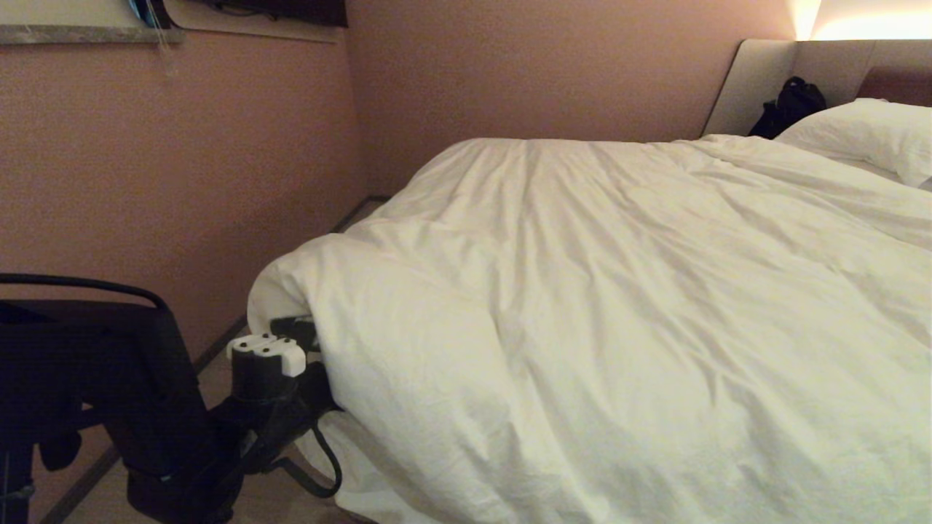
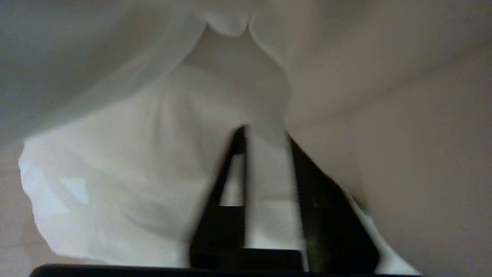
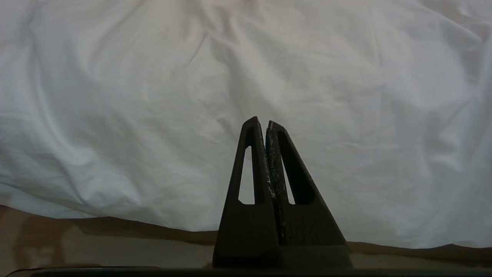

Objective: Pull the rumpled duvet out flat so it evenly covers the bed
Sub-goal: Flatten the corners of the folded blanket

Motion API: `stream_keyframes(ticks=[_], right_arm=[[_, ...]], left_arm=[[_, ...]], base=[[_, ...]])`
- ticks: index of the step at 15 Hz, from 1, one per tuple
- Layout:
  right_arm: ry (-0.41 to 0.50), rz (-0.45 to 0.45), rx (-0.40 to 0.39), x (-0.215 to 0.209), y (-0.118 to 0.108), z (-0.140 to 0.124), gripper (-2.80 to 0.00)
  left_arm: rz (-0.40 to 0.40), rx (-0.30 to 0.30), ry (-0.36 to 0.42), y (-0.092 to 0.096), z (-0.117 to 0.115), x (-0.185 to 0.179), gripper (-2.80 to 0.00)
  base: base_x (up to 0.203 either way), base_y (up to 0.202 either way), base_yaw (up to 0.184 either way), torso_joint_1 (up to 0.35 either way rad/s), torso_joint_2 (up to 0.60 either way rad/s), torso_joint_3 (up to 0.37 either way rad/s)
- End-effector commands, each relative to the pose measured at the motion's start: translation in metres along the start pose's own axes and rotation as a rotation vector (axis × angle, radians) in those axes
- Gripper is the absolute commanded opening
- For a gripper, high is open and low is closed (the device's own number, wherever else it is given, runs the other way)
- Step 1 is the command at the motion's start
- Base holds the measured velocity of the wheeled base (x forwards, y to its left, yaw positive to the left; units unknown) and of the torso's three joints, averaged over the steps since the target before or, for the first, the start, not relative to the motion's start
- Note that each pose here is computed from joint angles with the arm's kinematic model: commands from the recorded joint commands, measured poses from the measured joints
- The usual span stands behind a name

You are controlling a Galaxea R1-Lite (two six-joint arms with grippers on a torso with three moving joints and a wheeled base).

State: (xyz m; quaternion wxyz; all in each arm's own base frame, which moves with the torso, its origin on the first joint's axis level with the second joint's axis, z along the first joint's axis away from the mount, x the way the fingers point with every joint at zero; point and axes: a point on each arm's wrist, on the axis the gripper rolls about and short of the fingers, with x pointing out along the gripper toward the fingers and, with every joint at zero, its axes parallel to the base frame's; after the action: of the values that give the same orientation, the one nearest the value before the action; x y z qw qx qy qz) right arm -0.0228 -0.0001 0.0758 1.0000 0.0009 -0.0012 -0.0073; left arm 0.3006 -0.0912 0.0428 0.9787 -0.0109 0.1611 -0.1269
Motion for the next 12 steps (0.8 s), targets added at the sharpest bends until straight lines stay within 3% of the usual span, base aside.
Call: stream_keyframes(ticks=[1, 8, 12], right_arm=[[-0.001, 0.001, 0.000, 0.000, 0.000, 0.000, -2.80], [-0.001, 0.001, 0.000, 0.000, 0.000, 0.000, -2.80], [-0.001, 0.000, 0.000, 0.000, 0.000, 0.000, -2.80]], left_arm=[[-0.007, 0.002, -0.022, -0.003, 0.004, 0.001, 0.00], [-0.054, 0.006, -0.138, -0.020, 0.043, 0.028, 0.00], [-0.069, 0.004, -0.163, -0.027, 0.065, 0.036, 0.00]], base=[[0.000, 0.000, 0.000, 0.000, 0.00, 0.000], [0.000, 0.000, 0.000, 0.000, 0.00, 0.000], [0.000, 0.000, 0.000, 0.000, 0.00, 0.000]])
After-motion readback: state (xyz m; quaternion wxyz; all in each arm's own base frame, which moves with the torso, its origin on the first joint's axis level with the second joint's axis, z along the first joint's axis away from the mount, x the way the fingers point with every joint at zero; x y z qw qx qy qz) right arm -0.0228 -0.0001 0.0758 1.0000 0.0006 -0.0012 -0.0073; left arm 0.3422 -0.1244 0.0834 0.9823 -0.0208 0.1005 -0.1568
